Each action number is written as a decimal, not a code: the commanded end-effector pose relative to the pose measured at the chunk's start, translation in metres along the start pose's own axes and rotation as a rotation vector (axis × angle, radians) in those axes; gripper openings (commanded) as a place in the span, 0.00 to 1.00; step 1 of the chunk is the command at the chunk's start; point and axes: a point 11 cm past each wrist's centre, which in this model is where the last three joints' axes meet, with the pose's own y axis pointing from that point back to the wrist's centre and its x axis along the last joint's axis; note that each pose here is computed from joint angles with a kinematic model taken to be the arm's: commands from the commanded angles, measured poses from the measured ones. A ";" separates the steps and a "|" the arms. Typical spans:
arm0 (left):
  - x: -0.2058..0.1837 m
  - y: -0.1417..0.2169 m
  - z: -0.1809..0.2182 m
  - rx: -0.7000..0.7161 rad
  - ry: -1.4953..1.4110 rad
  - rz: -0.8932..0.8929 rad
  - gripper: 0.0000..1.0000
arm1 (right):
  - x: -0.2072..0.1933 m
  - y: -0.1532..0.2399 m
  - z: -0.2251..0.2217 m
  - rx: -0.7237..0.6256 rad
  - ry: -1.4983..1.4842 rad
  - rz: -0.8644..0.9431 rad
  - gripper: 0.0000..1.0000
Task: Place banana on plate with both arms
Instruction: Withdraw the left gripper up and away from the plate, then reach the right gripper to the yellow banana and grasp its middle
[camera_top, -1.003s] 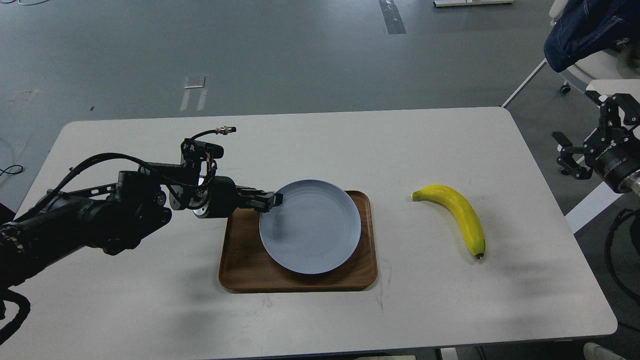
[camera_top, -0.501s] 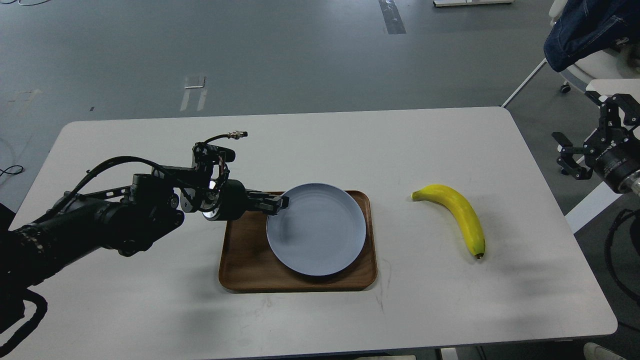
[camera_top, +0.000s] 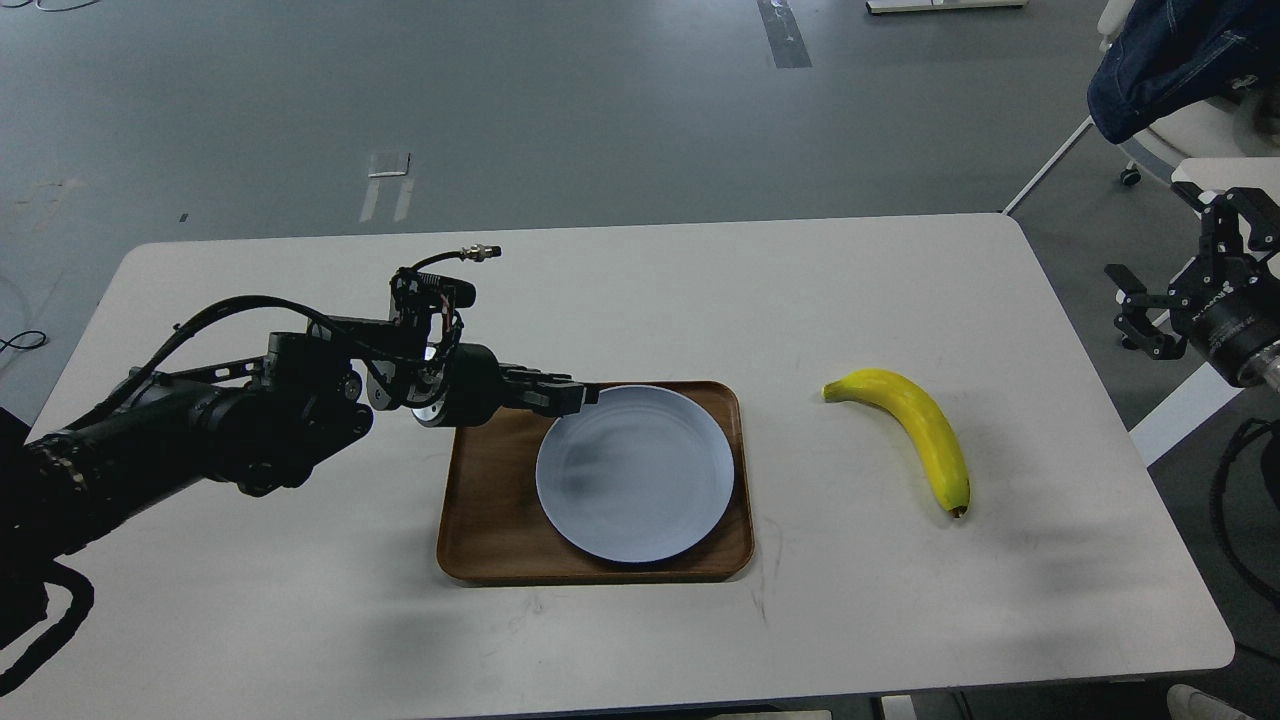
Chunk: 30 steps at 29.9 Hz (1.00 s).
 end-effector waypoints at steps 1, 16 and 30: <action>0.035 0.014 0.007 -0.082 0.162 0.149 0.98 | -0.001 -0.001 0.000 0.001 -0.001 -0.002 1.00; 0.045 0.162 -0.078 -0.532 1.165 0.856 0.98 | -0.001 0.001 0.005 -0.008 -0.006 0.000 1.00; 0.010 0.173 -0.102 -0.491 1.246 0.930 0.98 | -0.036 -0.019 0.003 -0.220 0.505 -0.283 1.00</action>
